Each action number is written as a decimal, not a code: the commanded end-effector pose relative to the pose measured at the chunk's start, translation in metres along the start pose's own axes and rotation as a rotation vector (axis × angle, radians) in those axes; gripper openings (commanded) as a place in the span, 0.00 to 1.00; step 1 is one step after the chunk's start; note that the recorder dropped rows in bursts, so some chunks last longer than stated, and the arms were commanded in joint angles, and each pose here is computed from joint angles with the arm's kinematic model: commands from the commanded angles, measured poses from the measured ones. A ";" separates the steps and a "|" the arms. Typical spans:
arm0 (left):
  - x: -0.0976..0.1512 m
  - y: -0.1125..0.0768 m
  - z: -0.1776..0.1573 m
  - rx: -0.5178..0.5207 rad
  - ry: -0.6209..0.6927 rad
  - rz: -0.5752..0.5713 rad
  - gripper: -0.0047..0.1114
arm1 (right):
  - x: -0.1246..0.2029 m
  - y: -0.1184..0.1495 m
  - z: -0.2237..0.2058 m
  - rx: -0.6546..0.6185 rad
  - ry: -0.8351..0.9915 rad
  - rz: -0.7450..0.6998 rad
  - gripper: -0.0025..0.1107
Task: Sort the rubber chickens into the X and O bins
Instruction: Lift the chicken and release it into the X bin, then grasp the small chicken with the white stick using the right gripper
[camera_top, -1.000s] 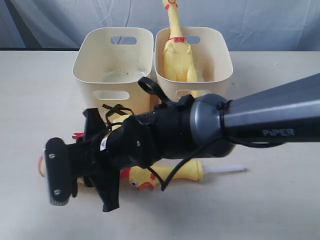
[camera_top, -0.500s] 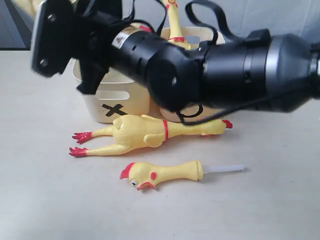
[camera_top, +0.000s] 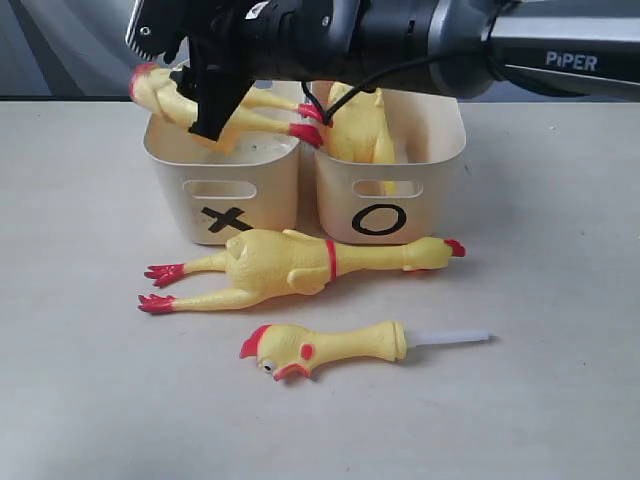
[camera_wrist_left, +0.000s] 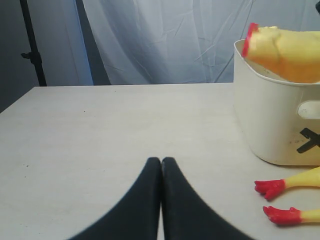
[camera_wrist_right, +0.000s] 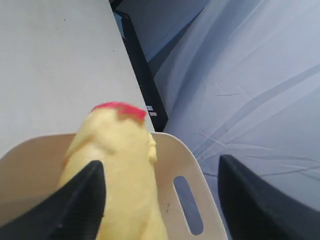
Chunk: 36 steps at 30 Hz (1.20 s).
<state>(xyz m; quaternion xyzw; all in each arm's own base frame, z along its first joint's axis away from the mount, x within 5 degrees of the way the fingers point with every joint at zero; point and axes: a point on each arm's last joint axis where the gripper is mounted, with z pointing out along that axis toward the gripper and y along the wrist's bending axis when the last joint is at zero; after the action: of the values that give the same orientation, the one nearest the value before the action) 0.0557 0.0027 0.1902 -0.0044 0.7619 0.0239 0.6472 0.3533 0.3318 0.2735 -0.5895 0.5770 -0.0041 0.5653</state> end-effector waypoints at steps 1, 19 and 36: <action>-0.001 0.000 -0.001 0.003 -0.011 -0.003 0.04 | -0.017 -0.019 -0.021 0.019 -0.042 0.091 0.42; -0.001 0.000 -0.001 0.003 -0.011 -0.003 0.04 | 0.041 0.047 -0.085 -0.654 0.715 0.207 0.55; -0.001 0.000 -0.001 0.003 -0.011 -0.003 0.04 | 0.117 0.134 -0.033 -0.867 0.883 0.283 0.61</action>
<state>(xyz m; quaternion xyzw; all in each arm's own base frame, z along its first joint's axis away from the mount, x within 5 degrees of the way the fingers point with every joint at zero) 0.0557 0.0027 0.1902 -0.0044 0.7619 0.0239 0.6472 0.2788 0.2714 0.1316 -0.6268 0.7766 0.0619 -0.0116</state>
